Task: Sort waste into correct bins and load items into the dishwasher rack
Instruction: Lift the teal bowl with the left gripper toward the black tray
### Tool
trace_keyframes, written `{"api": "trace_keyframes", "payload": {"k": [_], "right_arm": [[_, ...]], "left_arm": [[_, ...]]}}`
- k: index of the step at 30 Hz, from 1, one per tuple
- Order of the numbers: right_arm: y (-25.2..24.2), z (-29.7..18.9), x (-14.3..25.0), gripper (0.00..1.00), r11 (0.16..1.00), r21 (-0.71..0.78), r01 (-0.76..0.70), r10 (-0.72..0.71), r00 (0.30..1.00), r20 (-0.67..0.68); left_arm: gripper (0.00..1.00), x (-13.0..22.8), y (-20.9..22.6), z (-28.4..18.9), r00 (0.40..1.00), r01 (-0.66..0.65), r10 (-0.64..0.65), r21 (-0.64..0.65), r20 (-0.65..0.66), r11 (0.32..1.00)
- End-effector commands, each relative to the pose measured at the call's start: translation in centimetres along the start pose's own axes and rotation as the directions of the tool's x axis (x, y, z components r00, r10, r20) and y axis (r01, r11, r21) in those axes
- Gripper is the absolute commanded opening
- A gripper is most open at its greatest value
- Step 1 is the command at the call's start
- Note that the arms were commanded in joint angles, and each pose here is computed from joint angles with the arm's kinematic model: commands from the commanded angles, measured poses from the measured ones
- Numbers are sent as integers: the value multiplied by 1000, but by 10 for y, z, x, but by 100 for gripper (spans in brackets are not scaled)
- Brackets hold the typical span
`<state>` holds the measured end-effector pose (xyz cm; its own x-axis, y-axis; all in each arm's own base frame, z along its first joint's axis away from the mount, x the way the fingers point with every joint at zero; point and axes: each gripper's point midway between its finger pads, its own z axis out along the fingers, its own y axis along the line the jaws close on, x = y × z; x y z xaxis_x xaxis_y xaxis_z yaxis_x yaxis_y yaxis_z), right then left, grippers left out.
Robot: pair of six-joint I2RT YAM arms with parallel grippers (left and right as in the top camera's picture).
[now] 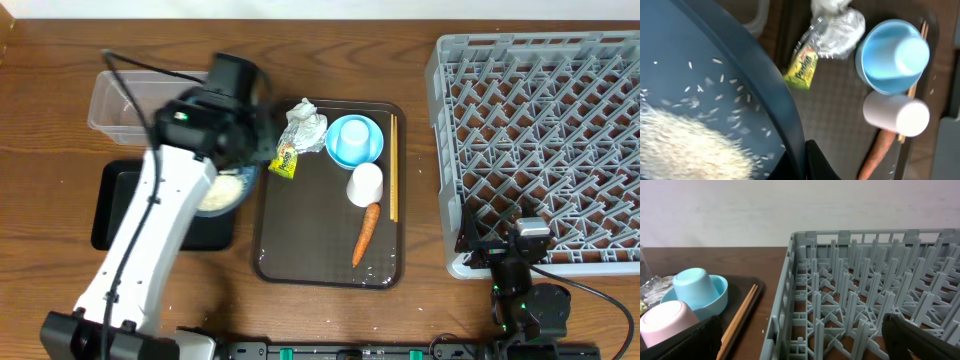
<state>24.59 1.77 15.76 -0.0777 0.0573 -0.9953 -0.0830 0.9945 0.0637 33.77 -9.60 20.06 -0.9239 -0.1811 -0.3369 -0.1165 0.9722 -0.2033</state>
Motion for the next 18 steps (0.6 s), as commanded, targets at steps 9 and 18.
{"api": "trace_keyframes", "payload": {"k": [9,18], "right_arm": [[1,0,1,99,1000,-3,-10,10,1000,-3],[1,0,1,99,1000,-3,-10,10,1000,-3]], "left_arm": [[6,-31,24,-20,993,114,-119,235,9,965],[6,-31,21,-24,985,169,-167,376,-37,911]]}}
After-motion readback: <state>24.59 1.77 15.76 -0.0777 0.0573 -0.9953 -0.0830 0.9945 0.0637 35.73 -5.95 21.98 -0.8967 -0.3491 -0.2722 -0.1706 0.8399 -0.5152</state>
